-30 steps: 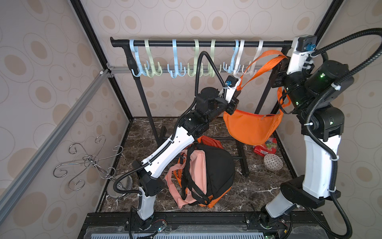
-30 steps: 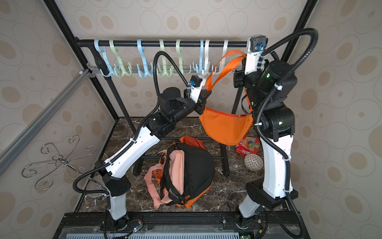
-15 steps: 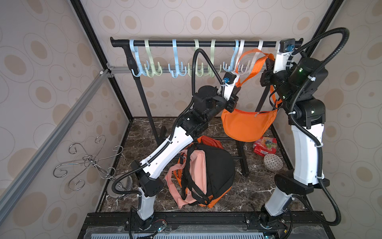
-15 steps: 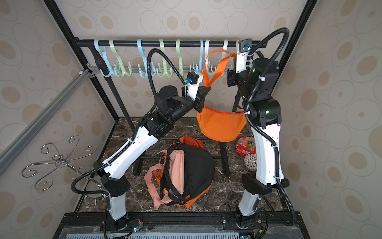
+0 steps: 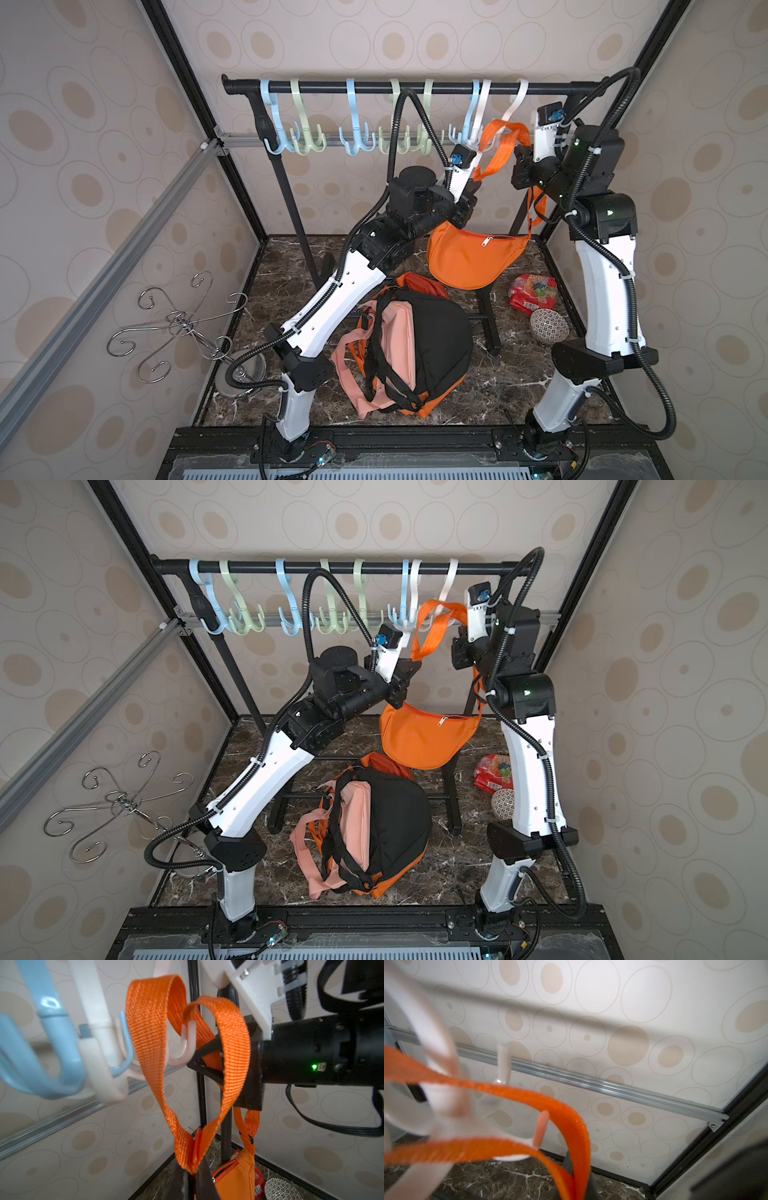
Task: Hang the bag on a hook
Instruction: Hang the bag on the hook.
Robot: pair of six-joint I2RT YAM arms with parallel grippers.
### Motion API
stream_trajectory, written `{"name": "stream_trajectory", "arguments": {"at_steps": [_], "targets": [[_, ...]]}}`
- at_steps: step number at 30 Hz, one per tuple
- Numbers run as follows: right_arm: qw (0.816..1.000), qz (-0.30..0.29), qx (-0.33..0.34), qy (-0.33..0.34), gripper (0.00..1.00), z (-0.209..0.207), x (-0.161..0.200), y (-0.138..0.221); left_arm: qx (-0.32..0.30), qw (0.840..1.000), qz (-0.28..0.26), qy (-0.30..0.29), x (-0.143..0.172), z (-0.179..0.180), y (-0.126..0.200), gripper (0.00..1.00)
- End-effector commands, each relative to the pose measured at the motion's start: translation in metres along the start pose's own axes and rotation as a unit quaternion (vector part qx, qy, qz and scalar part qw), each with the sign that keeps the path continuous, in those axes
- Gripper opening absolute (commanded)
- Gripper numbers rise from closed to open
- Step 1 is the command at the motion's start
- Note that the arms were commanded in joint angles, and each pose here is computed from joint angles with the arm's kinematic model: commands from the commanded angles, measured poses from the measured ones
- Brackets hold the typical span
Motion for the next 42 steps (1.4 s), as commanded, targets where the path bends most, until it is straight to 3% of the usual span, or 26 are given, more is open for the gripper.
{"name": "stream_trajectory", "arguments": {"at_steps": [1,10,20,21,24,30,37,42], "targets": [[0.999,0.027,-0.032,-0.016,0.0,0.009,0.018,-0.001,0.02,1.0,0.006,0.007,0.005,-0.006,0.004,0.0],[0.997,0.057,-0.041,-0.03,0.0,0.012,0.051,-0.008,0.019,1.0,0.002,0.007,-0.002,-0.006,0.011,0.0],[0.997,0.05,-0.042,-0.03,0.0,0.014,0.056,0.009,-0.002,1.0,0.001,0.022,0.009,-0.002,0.019,0.0],[0.997,0.05,-0.043,-0.03,0.02,0.014,0.054,0.012,-0.007,1.0,-0.003,0.022,0.008,0.0,0.021,0.0],[0.998,0.04,-0.045,-0.031,0.3,0.015,0.044,0.025,-0.016,0.999,-0.013,0.027,0.001,0.004,0.024,0.0],[0.997,0.012,-0.05,-0.054,0.66,0.017,0.027,0.043,-0.026,0.999,-0.008,0.026,-0.004,0.011,0.024,0.0],[0.998,0.004,-0.045,-0.053,0.85,0.016,0.014,0.057,-0.046,0.998,-0.004,0.041,0.002,0.027,0.022,0.0],[0.997,-0.01,-0.053,-0.055,0.87,0.019,0.003,0.07,-0.047,0.998,0.0,0.05,0.004,0.03,0.022,0.0]]}}
Point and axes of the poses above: each gripper's point midway between its finger pads, its own y axis back along the fingers, its own z axis along the line the jaws close on, x = y × z, the point moved 1 cm from there along y, back along the fingers, and after that the axes turned 8 degrees about -y, right-handed, at the moved point
